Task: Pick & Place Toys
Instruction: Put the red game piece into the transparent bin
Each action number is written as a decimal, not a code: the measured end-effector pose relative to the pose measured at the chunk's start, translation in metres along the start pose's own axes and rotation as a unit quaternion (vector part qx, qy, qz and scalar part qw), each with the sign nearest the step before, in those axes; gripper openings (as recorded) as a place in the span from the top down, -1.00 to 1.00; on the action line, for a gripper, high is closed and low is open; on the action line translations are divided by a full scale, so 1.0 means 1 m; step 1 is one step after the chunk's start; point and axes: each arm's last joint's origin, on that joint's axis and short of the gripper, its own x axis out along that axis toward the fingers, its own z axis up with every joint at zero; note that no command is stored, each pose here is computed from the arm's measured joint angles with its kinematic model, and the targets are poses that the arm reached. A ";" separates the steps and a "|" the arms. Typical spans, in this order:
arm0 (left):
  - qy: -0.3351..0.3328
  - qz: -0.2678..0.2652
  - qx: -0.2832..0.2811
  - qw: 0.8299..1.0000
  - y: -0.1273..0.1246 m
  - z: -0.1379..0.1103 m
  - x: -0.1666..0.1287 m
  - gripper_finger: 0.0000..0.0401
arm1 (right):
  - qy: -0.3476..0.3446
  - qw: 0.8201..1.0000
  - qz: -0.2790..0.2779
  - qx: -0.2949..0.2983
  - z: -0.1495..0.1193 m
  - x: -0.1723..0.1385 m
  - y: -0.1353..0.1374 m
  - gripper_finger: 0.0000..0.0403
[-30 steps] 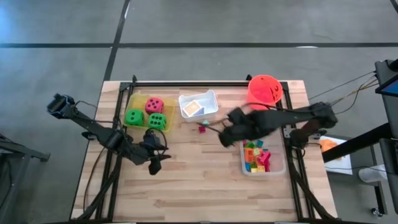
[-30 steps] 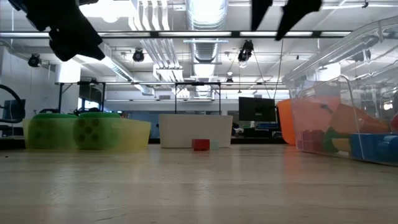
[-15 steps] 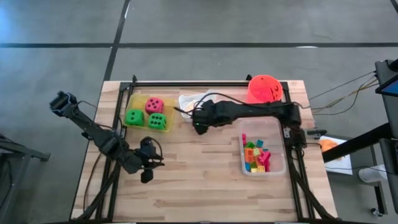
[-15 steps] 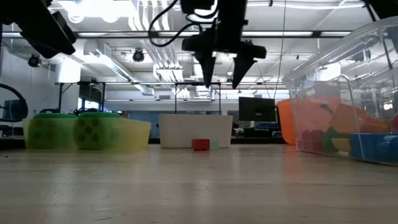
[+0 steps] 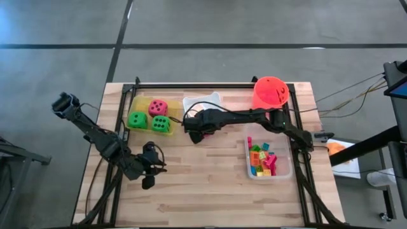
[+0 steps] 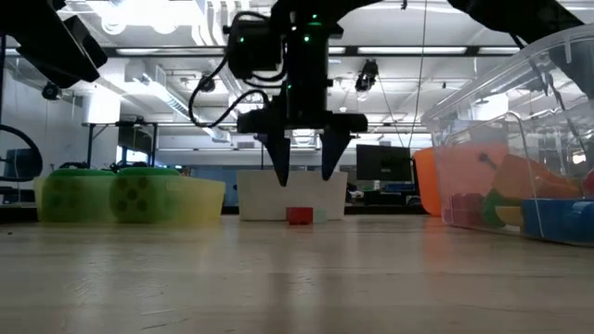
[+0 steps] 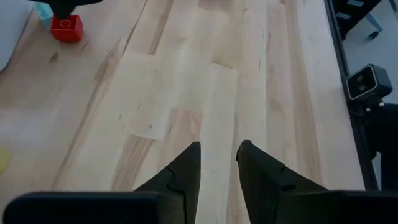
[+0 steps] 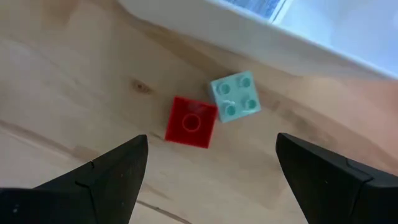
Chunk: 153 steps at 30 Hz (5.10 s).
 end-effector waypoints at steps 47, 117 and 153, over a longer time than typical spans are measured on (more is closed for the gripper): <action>-0.002 -0.002 -0.001 1.000 0.000 -0.001 0.001 0.49 | 0.032 0.996 0.050 0.062 -0.007 0.062 0.001 0.11; -0.023 0.006 -0.002 1.000 0.000 0.002 0.001 0.49 | -0.016 0.937 0.110 -0.330 -0.228 -0.092 -0.183 0.36; -0.023 0.006 -0.001 1.000 0.000 0.003 0.001 0.49 | 0.042 0.938 0.121 -0.321 -0.207 -0.040 -0.190 0.36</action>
